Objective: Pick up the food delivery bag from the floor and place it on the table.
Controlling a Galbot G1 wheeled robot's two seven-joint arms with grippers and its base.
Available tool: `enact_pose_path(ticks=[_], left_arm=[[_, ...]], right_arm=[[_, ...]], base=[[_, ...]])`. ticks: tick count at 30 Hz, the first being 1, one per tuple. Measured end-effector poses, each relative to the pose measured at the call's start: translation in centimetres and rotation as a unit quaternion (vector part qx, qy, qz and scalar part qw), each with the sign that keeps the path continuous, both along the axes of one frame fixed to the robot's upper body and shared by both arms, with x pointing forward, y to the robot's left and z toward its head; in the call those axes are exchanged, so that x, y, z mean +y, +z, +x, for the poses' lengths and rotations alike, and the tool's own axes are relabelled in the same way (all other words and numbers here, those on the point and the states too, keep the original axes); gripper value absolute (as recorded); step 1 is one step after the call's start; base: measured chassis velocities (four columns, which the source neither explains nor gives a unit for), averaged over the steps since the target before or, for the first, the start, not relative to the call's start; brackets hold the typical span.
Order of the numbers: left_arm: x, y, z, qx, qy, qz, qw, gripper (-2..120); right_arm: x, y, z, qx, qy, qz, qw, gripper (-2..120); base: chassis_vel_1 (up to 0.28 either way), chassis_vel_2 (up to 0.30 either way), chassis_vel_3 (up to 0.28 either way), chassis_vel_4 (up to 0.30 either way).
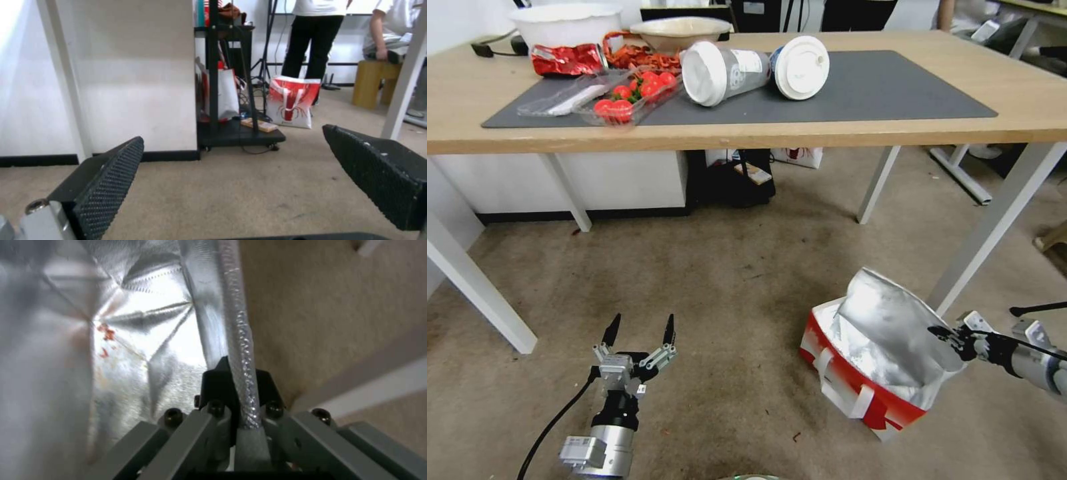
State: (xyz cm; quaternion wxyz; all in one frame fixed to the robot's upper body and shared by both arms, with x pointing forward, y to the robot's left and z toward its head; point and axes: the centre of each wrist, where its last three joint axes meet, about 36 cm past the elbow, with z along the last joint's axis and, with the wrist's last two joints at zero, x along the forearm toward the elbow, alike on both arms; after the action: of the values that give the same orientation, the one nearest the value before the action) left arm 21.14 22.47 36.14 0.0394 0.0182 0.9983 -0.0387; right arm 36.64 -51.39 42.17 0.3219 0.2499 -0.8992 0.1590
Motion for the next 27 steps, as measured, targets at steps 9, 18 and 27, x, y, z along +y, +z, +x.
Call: enact_pose_path(ticks=[9,18,27], left_arm=[[0.1,0.3,0.1,-0.003,0.003,0.003,1.0,100],[0.3,0.6,0.1,-0.005,0.004,0.004,1.0,100],[0.2,0.7,0.0,-0.006,0.007,0.003,1.0,100]], right_arm=[[3.2,2.8,-1.3,0.003,0.024,0.061,0.998,0],[4.5,6.7,-1.3,0.017,0.092,0.121,0.988,0],[3.8,10.3,0.5,0.031,0.145,0.194,0.97,0]], base=[[0.0,0.0,0.0,0.0],[0.0,0.0,0.0,0.0],[0.0,0.0,0.0,0.0]])
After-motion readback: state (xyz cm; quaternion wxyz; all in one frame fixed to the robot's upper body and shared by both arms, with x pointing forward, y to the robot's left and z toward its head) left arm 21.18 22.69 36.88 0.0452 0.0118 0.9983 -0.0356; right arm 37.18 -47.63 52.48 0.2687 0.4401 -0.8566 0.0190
